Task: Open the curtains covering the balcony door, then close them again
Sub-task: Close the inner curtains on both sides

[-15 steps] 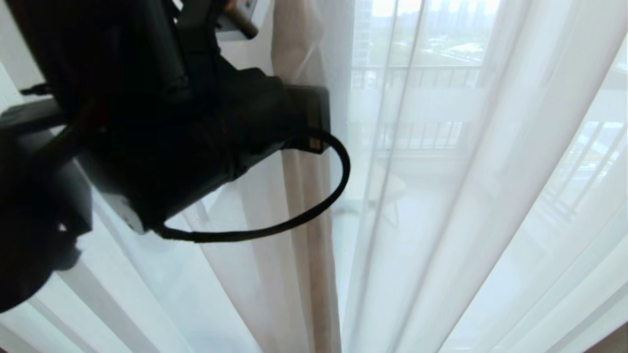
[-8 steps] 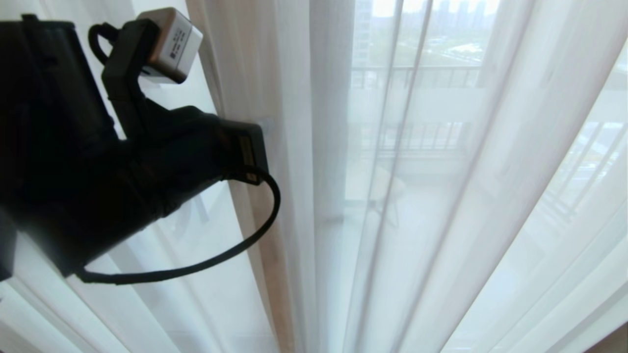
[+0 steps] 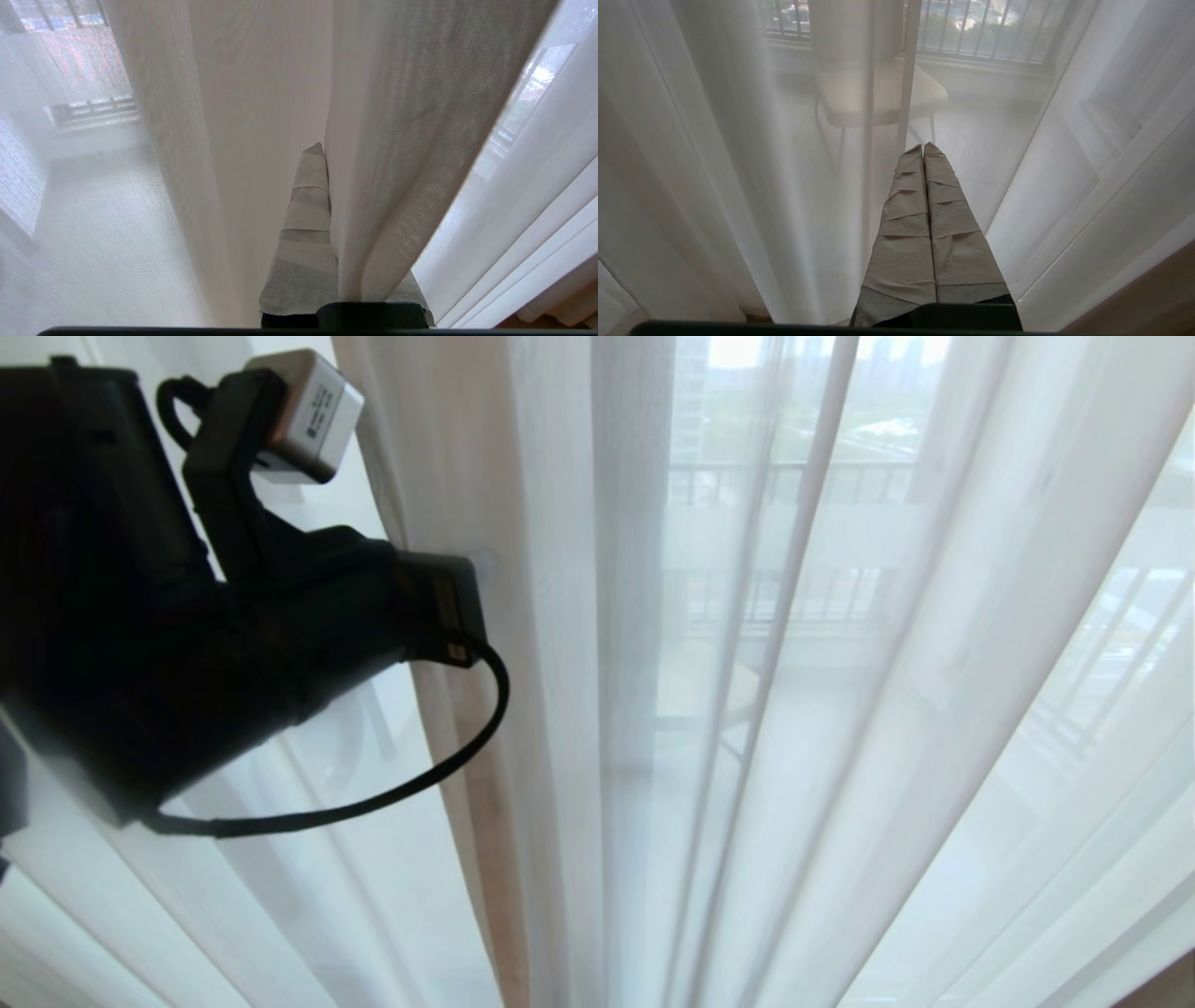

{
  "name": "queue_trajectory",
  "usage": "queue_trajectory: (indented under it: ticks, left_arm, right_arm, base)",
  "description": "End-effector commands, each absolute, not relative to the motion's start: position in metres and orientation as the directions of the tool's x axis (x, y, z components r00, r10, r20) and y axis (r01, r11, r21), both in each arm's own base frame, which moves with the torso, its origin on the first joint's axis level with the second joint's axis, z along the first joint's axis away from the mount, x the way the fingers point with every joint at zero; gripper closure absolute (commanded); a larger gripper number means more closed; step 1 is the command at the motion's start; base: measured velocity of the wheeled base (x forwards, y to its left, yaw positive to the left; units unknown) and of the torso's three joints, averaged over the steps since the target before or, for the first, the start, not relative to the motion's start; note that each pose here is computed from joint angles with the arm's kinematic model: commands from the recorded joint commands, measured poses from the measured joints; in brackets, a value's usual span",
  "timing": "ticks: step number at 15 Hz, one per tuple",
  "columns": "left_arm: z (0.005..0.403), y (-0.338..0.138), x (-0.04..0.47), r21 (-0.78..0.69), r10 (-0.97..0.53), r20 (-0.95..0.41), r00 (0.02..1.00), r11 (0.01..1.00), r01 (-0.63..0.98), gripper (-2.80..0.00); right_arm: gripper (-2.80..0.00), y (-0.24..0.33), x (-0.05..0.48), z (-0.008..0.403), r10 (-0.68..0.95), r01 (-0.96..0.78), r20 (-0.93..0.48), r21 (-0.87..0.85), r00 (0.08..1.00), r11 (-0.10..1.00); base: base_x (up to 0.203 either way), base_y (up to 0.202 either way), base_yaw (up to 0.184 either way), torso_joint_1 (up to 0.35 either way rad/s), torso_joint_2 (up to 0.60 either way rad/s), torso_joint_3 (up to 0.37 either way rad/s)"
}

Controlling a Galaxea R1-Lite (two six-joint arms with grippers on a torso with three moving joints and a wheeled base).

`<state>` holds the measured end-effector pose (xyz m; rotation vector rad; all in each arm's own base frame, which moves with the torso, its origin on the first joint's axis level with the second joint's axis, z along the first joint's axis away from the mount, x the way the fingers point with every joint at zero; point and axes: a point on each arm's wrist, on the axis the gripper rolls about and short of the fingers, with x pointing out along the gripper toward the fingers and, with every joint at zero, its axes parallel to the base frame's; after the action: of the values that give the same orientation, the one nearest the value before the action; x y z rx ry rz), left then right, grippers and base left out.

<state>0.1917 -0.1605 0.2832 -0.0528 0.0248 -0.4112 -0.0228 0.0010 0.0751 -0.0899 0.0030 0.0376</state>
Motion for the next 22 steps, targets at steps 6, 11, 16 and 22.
queue_trajectory:
  ticks: [6, 11, 16, 22]
  left_arm:
    - [0.282, -0.167, 0.205, -0.065, -0.406, 0.016, 0.914, 0.911, 0.406, 0.0]
    - [0.283, -0.17, 0.208, -0.072, -0.407, 0.042, 0.912, 0.909, 0.41, -2.8]
    - [0.286, -0.165, 0.202, -0.074, -0.401, 0.056, 0.914, 0.911, 0.405, -2.8]
    - [0.283, -0.136, 0.168, -0.076, -0.398, 0.069, 0.915, 0.912, 0.403, -2.8]
  right_arm:
    - [0.0, 0.001, -0.023, 0.075, 0.038, -0.039, -0.005, -0.09, 0.999, 0.995]
    - [0.0, 0.001, -0.023, 0.075, 0.038, -0.039, -0.005, -0.09, 0.999, 0.995]
    - [0.0, 0.001, -0.023, 0.075, 0.038, -0.039, -0.005, -0.09, 0.999, 0.995]
    - [0.0, 0.001, -0.023, 0.075, 0.038, -0.039, -0.005, -0.09, 0.999, 0.995]
  base:
    - [0.0, 0.0, 0.0, 0.0, 0.0, 0.0]
    - [0.0, 0.0, 0.0, 0.0, 0.0, 0.0]
    - [0.0, 0.0, 0.0, 0.0, 0.0, 0.0]
    - [0.0, 0.0, 0.0, 0.0, 0.0, 0.0]
